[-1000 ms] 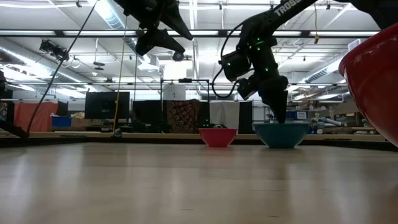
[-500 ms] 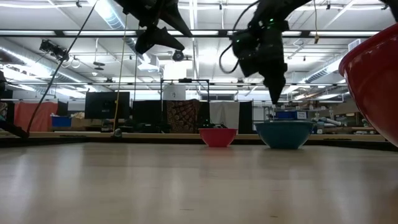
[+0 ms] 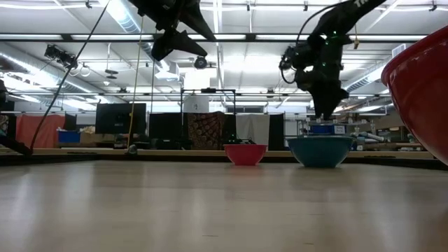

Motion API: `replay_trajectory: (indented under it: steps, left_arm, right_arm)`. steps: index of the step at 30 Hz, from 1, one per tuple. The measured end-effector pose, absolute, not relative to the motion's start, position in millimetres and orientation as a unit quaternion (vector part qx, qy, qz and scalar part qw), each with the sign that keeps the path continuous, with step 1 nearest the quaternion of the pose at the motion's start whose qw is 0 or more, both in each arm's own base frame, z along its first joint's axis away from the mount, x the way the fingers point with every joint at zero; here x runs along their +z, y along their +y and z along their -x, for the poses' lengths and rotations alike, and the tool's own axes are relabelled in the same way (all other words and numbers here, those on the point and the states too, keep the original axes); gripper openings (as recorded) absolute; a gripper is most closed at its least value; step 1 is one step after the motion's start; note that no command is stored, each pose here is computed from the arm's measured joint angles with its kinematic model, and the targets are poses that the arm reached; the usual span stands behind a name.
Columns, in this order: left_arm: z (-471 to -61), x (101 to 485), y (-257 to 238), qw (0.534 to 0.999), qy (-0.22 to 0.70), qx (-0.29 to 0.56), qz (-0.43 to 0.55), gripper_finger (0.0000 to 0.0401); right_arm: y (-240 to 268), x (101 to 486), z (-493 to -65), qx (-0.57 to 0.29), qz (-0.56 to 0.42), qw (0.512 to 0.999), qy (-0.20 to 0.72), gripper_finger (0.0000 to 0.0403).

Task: Nest bowls inside each other
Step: Stack the blue bowl on top of the green bowl

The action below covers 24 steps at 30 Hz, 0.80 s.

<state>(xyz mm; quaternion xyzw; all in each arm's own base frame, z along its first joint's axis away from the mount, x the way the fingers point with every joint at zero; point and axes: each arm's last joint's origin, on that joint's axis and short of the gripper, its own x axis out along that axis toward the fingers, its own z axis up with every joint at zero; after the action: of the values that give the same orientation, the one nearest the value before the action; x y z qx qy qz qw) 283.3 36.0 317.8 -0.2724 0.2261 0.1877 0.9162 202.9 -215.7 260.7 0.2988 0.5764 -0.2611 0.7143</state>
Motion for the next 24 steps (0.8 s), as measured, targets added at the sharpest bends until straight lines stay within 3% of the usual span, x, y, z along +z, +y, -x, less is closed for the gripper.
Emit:
replay_trajectory:
  steps: [3, 9, 13, 18, 24]
  left_arm:
    - [-283.3, 317.9, 36.2, 0.916, 0.226, 0.188, 0.272, 0.0185]
    - [-283.4, 317.8, 36.1, 0.915, 0.225, 0.189, 0.277, 0.0185]
    - [-283.4, 317.8, 36.1, 0.915, 0.225, 0.189, 0.277, 0.0185]
    - [-283.4, 317.8, 36.1, 0.915, 0.225, 0.189, 0.277, 0.0185]
    - [-283.5, 317.8, 36.1, 0.915, 0.224, 0.189, 0.277, 0.0185]
  right_arm:
    - [-211.1, 251.3, -197.8, -0.274, -0.303, 0.7, 0.587, 0.0249]
    - [-195.1, 230.5, -180.9, -0.322, -0.357, 0.621, 0.619, 0.0304]
    - [-182.4, 222.9, -169.6, -0.349, -0.387, 0.602, 0.605, 0.0303]
    - [-170.8, 215.7, -161.7, -0.375, -0.441, 0.631, 0.517, 0.0284]
    - [-162.2, 199.9, -154.6, -0.421, -0.464, 0.629, 0.461, 0.0264]
